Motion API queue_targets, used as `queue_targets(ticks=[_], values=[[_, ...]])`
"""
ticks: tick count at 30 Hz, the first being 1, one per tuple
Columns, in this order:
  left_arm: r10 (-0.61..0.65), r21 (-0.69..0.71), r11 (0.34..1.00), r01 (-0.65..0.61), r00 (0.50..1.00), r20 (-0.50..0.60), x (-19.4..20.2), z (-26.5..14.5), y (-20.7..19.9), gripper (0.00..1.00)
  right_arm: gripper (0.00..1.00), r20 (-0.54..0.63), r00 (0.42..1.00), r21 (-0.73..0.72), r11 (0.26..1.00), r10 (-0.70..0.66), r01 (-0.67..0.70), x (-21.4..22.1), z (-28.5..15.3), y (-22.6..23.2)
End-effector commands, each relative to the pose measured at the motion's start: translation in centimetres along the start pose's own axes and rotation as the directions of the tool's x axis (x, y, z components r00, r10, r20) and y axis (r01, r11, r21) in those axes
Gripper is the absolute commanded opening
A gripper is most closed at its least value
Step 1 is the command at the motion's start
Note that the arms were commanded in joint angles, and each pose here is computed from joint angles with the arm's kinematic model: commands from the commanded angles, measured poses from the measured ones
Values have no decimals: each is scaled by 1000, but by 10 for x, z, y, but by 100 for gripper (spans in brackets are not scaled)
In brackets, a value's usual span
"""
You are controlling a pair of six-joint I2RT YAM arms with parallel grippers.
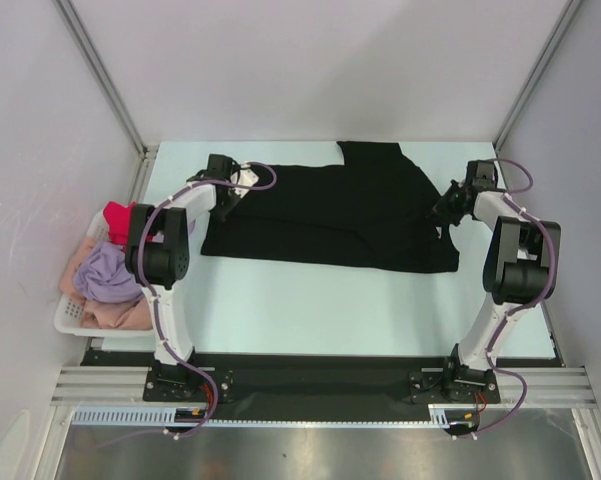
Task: Fold and stack the t-shirts
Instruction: Fold the tshirt
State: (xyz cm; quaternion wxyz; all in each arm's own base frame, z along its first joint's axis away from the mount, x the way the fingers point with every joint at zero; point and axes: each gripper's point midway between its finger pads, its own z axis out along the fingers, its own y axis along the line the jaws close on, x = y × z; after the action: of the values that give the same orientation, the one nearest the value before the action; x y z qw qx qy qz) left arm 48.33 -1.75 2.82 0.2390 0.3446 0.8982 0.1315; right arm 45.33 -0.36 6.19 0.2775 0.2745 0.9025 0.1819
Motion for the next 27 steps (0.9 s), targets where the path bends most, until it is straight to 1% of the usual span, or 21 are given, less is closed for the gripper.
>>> queue_targets(ticks=[1,2,3,5,6,7,8,10,12,13,14,15,16,17,19,22,23,24,25,26,27], values=[[-56,-61,997,56,998,10,-8,-2,22,15,0,85,996,-41,999,16,-13,-32,2,19],[-59,-64,996,59,998,9,-9,-1,23,16,0,99,995,-27,1000,14,-12,-36,2,19],[-66,-65,996,67,998,8,-10,0,23,19,0,118,993,-33,999,7,-3,-44,2,24],[-80,-65,995,80,997,6,-12,0,24,31,20,103,995,-19,1000,2,0,-44,7,25],[-83,-62,995,83,997,8,-12,0,24,44,32,111,994,-18,1000,-10,12,-51,5,29],[-88,-60,994,88,996,14,-14,-2,24,50,47,93,996,3,1000,-9,9,-47,5,24],[-91,-58,994,92,996,20,-15,-4,25,55,52,112,994,32,999,-12,8,-52,0,20],[-104,-43,993,106,993,57,-24,-15,26,64,56,124,992,64,998,-9,1,-52,-8,11],[-115,-22,993,117,989,89,-30,-25,24,69,57,177,984,80,997,9,-23,-63,-31,4],[-115,-19,993,119,985,126,-37,-39,28,70,57,162,986,98,994,32,-49,-52,-35,-7],[-116,7,993,117,977,180,-47,-54,26,73,57,205,978,96,994,39,-60,-58,-55,-9],[-114,30,993,110,977,183,-47,-53,20,73,57,207,977,107,992,43,-66,-51,-61,-14],[-107,40,994,100,969,224,-55,-68,21,74,57,217,975,128,989,44,-73,-47,-67,-21],[-95,72,994,79,965,245,-55,-75,12,75,57,192,980,157,984,51,-82,-26,-68,-36],[-80,60,996,65,952,295,-60,-98,13,77,57,213,976,163,983,49,-85,-18,-86,-42],[-8,108,994,-28,949,314,-47,-111,-8,75,57,187,980,189,976,69,-105,14,-91,-60],[21,132,989,-64,952,305,-33,-115,-22,74,57,181,980,193,975,77,-112,21,-91,-64],[88,129,983,-132,950,301,-24,-115,-28,71,57,153,984,208,971,89,-120,39,-88,-73],[127,128,977,-168,952,280,-14,-112,-35,71,57,162,982,205,971,92,-125,41,-88,-75],[196,150,961,-235,952,235,9,-105,-52,71,57,155,983,210,969,100,-132,48,-86,-79],[231,153,953,-261,954,191,24,-100,-57,71,57,139,985,223,965,107,-136,58,-83,-86]])
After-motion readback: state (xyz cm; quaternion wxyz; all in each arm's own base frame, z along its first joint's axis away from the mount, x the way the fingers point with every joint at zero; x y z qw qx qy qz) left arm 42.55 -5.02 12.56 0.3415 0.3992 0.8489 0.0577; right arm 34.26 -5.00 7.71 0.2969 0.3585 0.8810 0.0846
